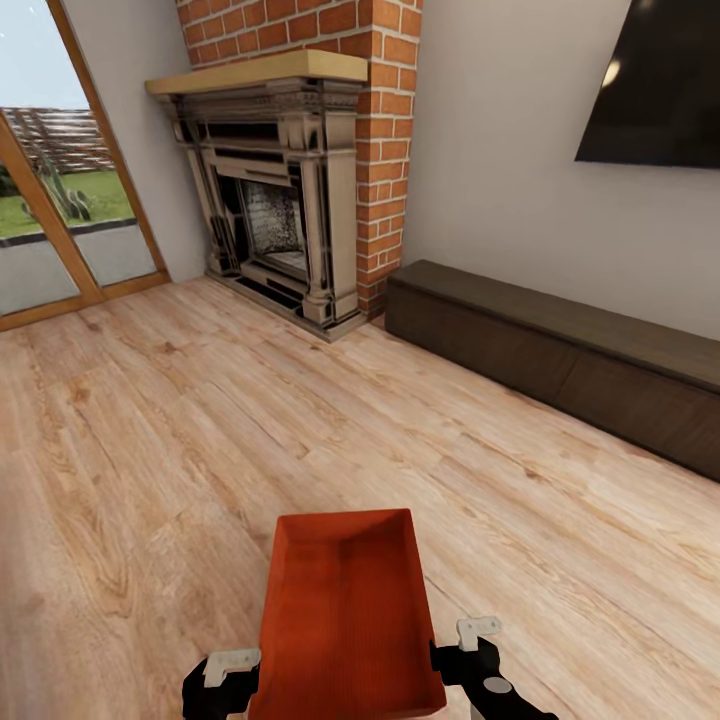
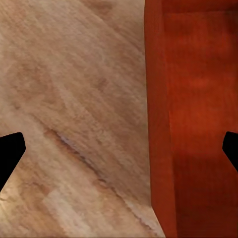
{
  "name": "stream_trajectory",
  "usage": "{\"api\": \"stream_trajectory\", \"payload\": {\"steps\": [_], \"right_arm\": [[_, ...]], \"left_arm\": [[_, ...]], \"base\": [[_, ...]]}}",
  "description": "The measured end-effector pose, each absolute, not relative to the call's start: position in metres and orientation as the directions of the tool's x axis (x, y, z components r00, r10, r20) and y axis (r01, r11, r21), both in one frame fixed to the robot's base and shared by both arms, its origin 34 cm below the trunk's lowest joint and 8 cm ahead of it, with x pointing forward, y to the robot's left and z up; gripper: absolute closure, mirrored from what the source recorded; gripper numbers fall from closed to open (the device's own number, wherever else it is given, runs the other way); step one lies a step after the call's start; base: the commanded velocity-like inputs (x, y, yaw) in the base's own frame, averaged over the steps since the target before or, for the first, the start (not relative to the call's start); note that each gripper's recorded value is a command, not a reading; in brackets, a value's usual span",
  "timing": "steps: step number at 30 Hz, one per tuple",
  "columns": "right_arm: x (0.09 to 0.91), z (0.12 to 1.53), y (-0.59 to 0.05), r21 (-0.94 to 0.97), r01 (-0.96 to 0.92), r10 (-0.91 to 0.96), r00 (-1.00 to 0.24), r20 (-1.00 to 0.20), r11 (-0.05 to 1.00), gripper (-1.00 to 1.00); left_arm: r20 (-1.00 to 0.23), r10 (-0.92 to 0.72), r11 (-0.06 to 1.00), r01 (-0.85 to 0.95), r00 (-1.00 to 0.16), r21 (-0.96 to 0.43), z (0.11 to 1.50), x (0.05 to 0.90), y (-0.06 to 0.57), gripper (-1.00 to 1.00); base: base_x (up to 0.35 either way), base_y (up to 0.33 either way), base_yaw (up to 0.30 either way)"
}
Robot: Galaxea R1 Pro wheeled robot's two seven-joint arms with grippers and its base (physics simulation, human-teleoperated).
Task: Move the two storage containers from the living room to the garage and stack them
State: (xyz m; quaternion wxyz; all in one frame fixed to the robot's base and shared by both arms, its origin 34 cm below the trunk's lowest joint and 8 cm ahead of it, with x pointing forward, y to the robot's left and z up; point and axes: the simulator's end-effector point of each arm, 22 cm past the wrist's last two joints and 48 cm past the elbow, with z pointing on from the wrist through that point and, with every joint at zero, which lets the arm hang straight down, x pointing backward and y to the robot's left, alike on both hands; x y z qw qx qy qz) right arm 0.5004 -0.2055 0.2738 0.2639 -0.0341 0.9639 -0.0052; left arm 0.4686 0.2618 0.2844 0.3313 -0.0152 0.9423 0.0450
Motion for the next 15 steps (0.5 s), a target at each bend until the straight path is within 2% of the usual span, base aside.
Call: {"api": "stream_trajectory", "payload": {"steps": [15], "right_arm": [[0.5004, 0.2737, -0.2055, -0.028, -0.063, -0.069, -0.859, -0.508, 0.998, -1.00]], "left_arm": [[-0.643, 0.001, 0.995, -0.061, -0.766, 0.074, 0.2897, 0.4779, 0.2624, -1.00]], "base": [[0.000, 0.000, 0.000]]}}
